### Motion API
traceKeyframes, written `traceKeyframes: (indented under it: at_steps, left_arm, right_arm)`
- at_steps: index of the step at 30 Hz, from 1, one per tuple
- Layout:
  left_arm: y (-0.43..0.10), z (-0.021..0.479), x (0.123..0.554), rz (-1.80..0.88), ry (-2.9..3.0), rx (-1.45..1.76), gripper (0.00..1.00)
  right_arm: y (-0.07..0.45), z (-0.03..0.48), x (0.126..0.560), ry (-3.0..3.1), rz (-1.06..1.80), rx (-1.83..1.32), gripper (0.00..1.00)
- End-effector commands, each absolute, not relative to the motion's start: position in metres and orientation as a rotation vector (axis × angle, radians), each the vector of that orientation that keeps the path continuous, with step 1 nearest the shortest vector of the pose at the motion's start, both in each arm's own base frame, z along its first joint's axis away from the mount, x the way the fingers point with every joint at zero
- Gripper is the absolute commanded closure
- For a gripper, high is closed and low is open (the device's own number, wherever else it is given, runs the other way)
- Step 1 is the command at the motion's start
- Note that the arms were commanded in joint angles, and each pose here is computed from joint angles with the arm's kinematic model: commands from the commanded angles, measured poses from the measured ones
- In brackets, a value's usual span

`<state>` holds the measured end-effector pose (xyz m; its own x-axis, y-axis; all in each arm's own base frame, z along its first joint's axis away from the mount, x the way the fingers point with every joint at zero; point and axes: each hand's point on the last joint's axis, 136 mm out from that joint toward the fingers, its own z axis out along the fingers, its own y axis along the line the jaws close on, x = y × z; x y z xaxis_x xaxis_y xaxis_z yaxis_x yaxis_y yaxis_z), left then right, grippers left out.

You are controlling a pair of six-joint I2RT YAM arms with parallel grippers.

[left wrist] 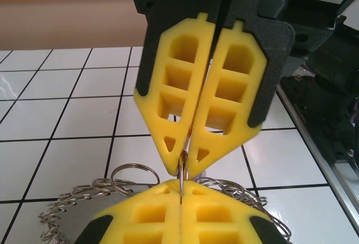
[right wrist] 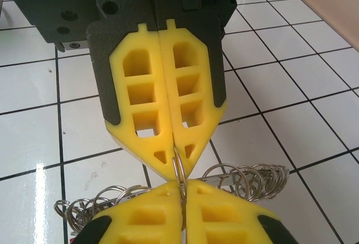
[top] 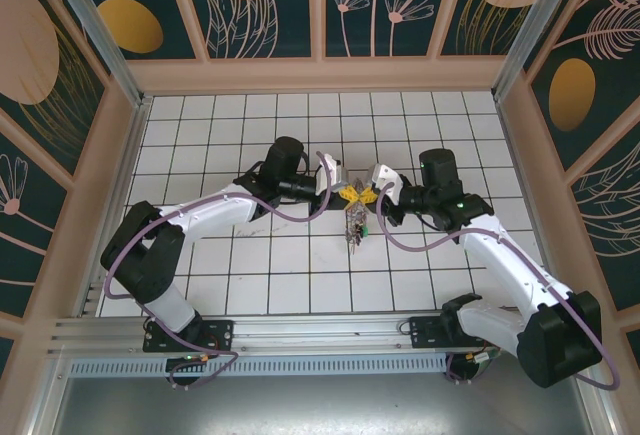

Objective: Put the keys on the keyring

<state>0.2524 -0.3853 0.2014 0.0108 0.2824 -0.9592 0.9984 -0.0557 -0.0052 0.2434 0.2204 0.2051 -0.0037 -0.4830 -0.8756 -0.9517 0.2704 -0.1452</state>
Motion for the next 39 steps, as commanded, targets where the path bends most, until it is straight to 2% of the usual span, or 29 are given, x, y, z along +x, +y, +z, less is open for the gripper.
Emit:
traceKeyframes:
  at_steps: [1, 2, 5, 9, 22, 39]
  left_arm:
    - [-0.387, 0.222, 0.242, -1.139, 1.297, 1.472, 1.00]
    - [-0.387, 0.219, 0.245, -1.119, 1.318, 1.464, 1.00]
    - [-0.385, 0.214, 0.258, -1.025, 1.371, 1.436, 0.88]
    - [-0.381, 0.211, 0.264, -0.955, 1.399, 1.456, 0.83]
    - [-0.384, 0.218, 0.261, -0.967, 1.385, 1.497, 0.80]
    - [-0.385, 0.211, 0.259, -0.979, 1.400, 1.525, 0.82]
  right_arm:
    - [0.221, 0.221, 0.249, 1.550, 0.609, -1.334, 0.98]
    - [0.220, 0.223, 0.250, 1.550, 0.604, -1.332, 0.99]
    - [0.220, 0.223, 0.253, 1.562, 0.593, -1.333, 1.00]
    - [0.220, 0.224, 0.254, 1.572, 0.592, -1.341, 1.00]
    - [0.223, 0.226, 0.254, 1.571, 0.603, -1.350, 1.00]
    - [0.228, 0.231, 0.253, 1.543, 0.629, -1.352, 1.00]
